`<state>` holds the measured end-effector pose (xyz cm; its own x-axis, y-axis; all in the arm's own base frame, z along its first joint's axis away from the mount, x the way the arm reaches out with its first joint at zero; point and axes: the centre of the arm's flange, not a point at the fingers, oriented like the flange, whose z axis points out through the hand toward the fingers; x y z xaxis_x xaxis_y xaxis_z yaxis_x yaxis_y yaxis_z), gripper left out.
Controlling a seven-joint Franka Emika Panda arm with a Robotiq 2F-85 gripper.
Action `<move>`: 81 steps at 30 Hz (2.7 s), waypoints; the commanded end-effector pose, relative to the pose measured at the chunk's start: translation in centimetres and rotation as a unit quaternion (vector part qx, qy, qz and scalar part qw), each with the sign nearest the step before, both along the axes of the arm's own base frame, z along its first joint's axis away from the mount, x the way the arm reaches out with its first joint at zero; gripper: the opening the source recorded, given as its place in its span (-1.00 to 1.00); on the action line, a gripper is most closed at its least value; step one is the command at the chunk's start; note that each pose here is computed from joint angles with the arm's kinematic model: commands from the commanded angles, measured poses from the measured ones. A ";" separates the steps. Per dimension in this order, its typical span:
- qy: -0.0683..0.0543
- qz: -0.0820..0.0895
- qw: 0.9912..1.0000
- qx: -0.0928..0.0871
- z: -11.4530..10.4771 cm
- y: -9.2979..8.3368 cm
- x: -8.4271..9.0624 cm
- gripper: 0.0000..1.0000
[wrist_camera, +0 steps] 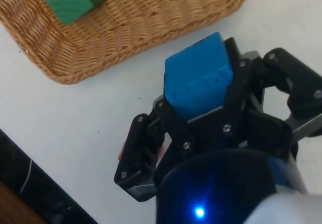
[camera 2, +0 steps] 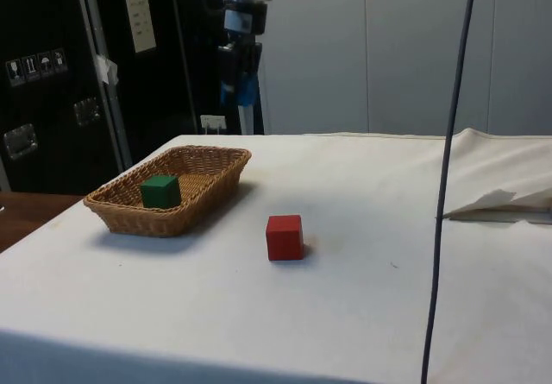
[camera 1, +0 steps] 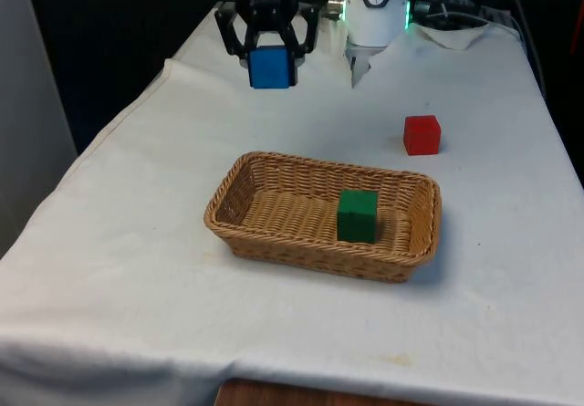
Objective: Pick up exactly two blocks and place them into the basket.
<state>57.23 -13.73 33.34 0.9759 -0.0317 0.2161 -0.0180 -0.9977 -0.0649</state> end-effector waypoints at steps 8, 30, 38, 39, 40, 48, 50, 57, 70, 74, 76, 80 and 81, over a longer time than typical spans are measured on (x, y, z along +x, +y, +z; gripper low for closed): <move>-0.002 0.002 1.000 -0.015 -0.2 2.0 2.1 -0.96; 0.014 0.012 0.999 -0.038 -5.7 7.7 7.6 -0.96; 0.023 0.014 0.999 -0.047 -8.7 8.4 9.7 -0.96; 0.024 0.014 0.998 -0.048 -9.1 8.4 9.8 -0.96; 0.026 0.013 0.998 -0.049 -9.4 8.4 9.9 -0.96; 0.037 0.012 0.998 -0.055 -12.3 7.8 10.3 -0.96; 0.042 0.011 0.997 -0.058 -13.3 7.8 10.3 -0.96; 0.048 0.012 0.997 -0.063 -14.5 8.0 10.3 -0.96; 0.050 0.013 0.996 -0.067 -14.6 7.9 10.3 0.51; 0.051 0.014 0.996 -0.067 -14.7 7.9 10.3 1.00; 0.051 0.014 0.996 -0.068 -14.7 7.8 10.2 1.00; 0.051 0.012 0.996 -0.067 -14.3 7.7 10.2 1.00; 0.050 0.011 0.996 -0.067 -13.5 7.6 10.3 1.00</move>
<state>67.61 -6.08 19.17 0.9923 0.0146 0.1229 0.0058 -0.9974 0.0713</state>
